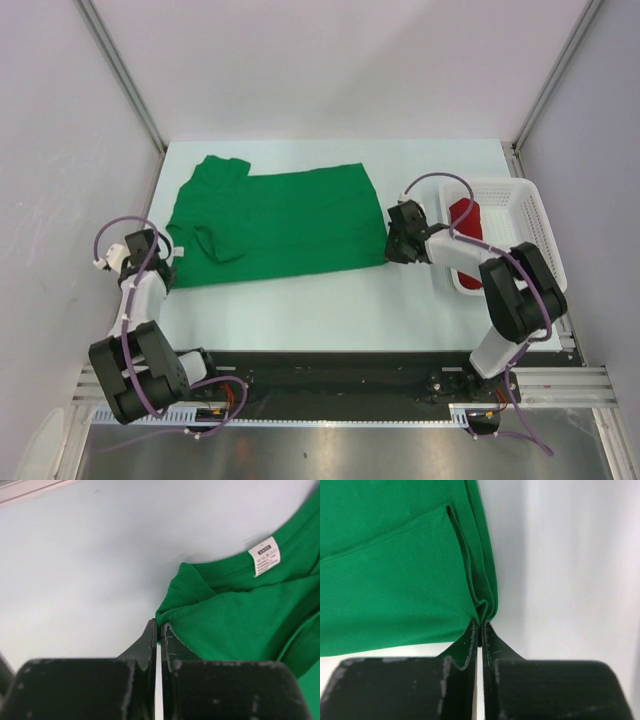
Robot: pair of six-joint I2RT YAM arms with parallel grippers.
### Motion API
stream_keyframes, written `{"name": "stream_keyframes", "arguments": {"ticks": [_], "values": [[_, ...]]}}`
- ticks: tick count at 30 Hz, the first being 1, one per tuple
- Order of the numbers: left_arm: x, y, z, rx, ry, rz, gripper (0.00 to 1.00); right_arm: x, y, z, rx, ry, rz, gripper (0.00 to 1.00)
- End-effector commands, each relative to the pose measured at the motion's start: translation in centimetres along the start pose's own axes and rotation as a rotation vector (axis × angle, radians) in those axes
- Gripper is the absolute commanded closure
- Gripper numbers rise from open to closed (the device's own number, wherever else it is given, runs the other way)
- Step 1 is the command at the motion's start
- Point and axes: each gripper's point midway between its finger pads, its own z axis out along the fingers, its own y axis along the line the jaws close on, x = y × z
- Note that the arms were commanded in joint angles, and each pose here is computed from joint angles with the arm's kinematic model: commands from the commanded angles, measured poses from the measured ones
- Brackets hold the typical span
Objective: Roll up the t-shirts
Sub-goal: Fold the T-shirt at the center of the board.
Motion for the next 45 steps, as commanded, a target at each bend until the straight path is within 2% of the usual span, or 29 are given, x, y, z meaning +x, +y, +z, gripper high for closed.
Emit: {"name": "stream_keyframes", "arguments": {"ticks": [1, 8, 10, 11, 12, 14, 15, 17, 19, 20, 25, 28, 29, 32, 40, 45], "values": [[-0.1, 4.6, -1.2, -0.173, -0.055, -0.016, 1.0, 2.3, -2.2, -2.5, 0.072, 0.01, 0.005, 1.0], [1.5, 7.7, -2.3, -0.248, -0.061, -0.05, 0.99, 6.6, -2.8, -4.3, 0.056, 0.06, 0.039, 1.0], [1.4, 7.6, -2.7, -0.23, -0.07, -0.048, 0.81, 7.2, -2.7, -4.7, 0.049, 0.063, 0.036, 0.99], [1.1, 7.4, -2.9, -0.22, -0.074, -0.042, 0.7, 7.1, -2.7, -5.0, 0.042, 0.057, 0.039, 0.94], [0.5, 6.5, -3.4, -0.177, -0.079, -0.041, 0.5, 7.1, -2.7, -5.3, 0.041, 0.054, 0.035, 0.82], [-0.2, 5.4, -4.0, -0.114, -0.082, 0.011, 0.39, 6.3, -2.2, -6.0, 0.016, 0.023, 0.036, 0.66], [-0.6, 4.3, -4.7, -0.054, -0.084, 0.017, 0.37, 5.4, -1.8, -6.7, -0.007, -0.013, 0.032, 0.54], [-0.8, 3.0, -5.4, 0.014, -0.104, 0.072, 0.36, 4.5, -1.1, -7.5, -0.031, -0.043, 0.024, 0.48], [-0.2, 1.5, -6.2, 0.091, -0.101, 0.127, 0.38, 3.0, -0.3, -8.4, -0.049, -0.086, 0.007, 0.47], [0.1, 0.5, -6.4, 0.135, -0.102, 0.149, 0.45, 2.7, 0.3, -8.7, -0.062, -0.101, -0.006, 0.48], [4.1, -2.3, -7.0, 0.203, -0.048, 0.26, 0.6, 0.8, 2.3, -9.2, -0.117, -0.166, -0.045, 0.5], [6.5, -2.7, -5.9, 0.194, 0.01, 0.278, 0.77, 0.5, 3.4, -8.7, -0.146, -0.163, -0.06, 0.5], [7.2, -2.7, -5.5, 0.189, 0.036, 0.283, 0.85, 0.5, 3.6, -8.5, -0.151, -0.162, -0.07, 0.5], [8.8, -3.6, -4.8, 0.216, 0.081, 0.282, 0.97, 0.6, 4.2, -7.7, -0.158, -0.149, -0.092, 0.5], [10.5, -8.1, -4.0, 0.257, 0.134, 0.307, 0.99, -0.2, 4.5, -6.3, -0.162, -0.147, -0.094, 0.5], [10.7, -12.2, -3.6, 0.33, 0.149, 0.295, 0.93, -1.6, 4.3, -6.2, -0.162, -0.17, -0.079, 0.5]]}}
